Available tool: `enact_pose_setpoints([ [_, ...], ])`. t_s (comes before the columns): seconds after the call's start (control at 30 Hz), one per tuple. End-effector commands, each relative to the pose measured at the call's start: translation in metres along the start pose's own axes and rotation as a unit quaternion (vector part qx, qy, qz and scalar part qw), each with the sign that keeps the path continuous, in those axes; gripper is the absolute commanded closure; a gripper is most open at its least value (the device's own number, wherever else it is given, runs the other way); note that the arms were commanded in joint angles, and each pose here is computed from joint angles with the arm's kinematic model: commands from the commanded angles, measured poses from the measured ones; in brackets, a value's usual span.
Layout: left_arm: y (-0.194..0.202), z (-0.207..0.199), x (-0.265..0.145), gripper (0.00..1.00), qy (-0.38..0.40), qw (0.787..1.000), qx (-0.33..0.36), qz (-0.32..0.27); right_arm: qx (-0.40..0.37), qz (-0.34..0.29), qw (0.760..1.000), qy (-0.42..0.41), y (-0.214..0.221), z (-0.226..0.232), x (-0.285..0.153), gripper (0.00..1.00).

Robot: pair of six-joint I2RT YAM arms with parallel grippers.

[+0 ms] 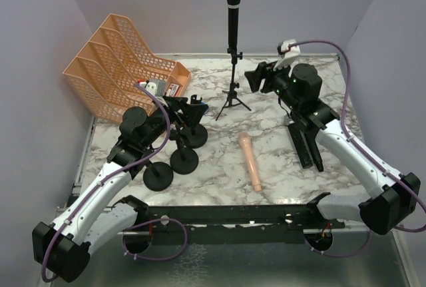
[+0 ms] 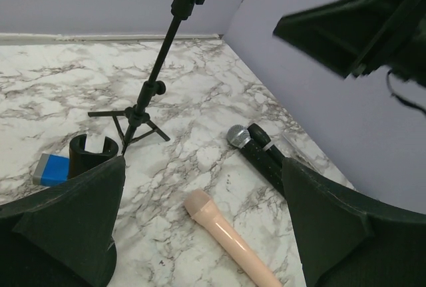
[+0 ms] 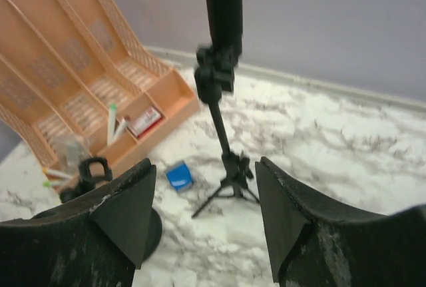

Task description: Attach the microphones to the stand

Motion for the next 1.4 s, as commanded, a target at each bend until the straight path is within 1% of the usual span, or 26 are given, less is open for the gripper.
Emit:
enact_pose_setpoints([
  [0.0,-0.003,-0.004,0.001,0.01,0.011,1.0,-0.019,-0.017,0.033,0.044,0.998,0.01,0.067,-0.016,0.002,0.35],
  [0.1,-0.002,-0.003,0.002,0.01,0.008,1.0,-0.019,-0.014,0.069,0.109,0.991,0.023,0.12,-0.026,0.009,0.37],
  [0.17,0.001,-0.002,0.002,0.01,0.006,1.0,-0.022,-0.012,0.101,0.14,0.985,0.015,0.149,-0.025,0.017,0.39],
  [0.23,0.002,-0.001,0.002,0.01,0.005,1.0,-0.026,-0.01,0.122,0.153,0.98,0.008,0.171,-0.026,0.027,0.42],
  [0.3,0.004,-0.001,0.002,0.01,0.003,1.0,-0.029,-0.008,0.142,0.149,0.978,0.022,0.185,-0.032,0.04,0.44],
  [0.43,0.008,0.001,0.003,0.01,-0.001,0.999,-0.034,-0.001,0.165,0.099,0.98,0.048,0.191,-0.044,0.071,0.45],
  [0.57,0.008,0.002,0.002,0.01,-0.004,0.999,-0.033,0.004,0.175,0.095,0.977,0.071,0.204,-0.053,0.093,0.46],
  [0.7,0.009,0.004,0.001,0.01,-0.01,1.0,-0.028,0.003,0.159,0.089,0.979,0.087,0.213,-0.062,0.106,0.48],
  [0.93,0.012,0.006,0.003,0.01,-0.014,0.999,-0.029,0.009,0.101,0.08,0.984,0.12,0.229,-0.085,0.123,0.56],
  [1.17,0.011,0.008,0.004,0.01,-0.02,0.999,-0.024,0.012,0.076,0.077,0.988,0.112,0.237,-0.088,0.144,0.65],
  [1.37,0.014,0.01,0.006,0.01,-0.024,0.999,-0.022,0.018,0.049,0.09,0.992,0.076,0.248,-0.082,0.169,0.66],
])
Point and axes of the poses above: each gripper's point midway between its finger pads, its own x axis out along the fingers, its own z axis along the line the jaws close on, y = z × x, the point moved 2 cm from there along -x, back along the fingers, and after that the axes turned 11 degrees about x, right-handed, at the moved point
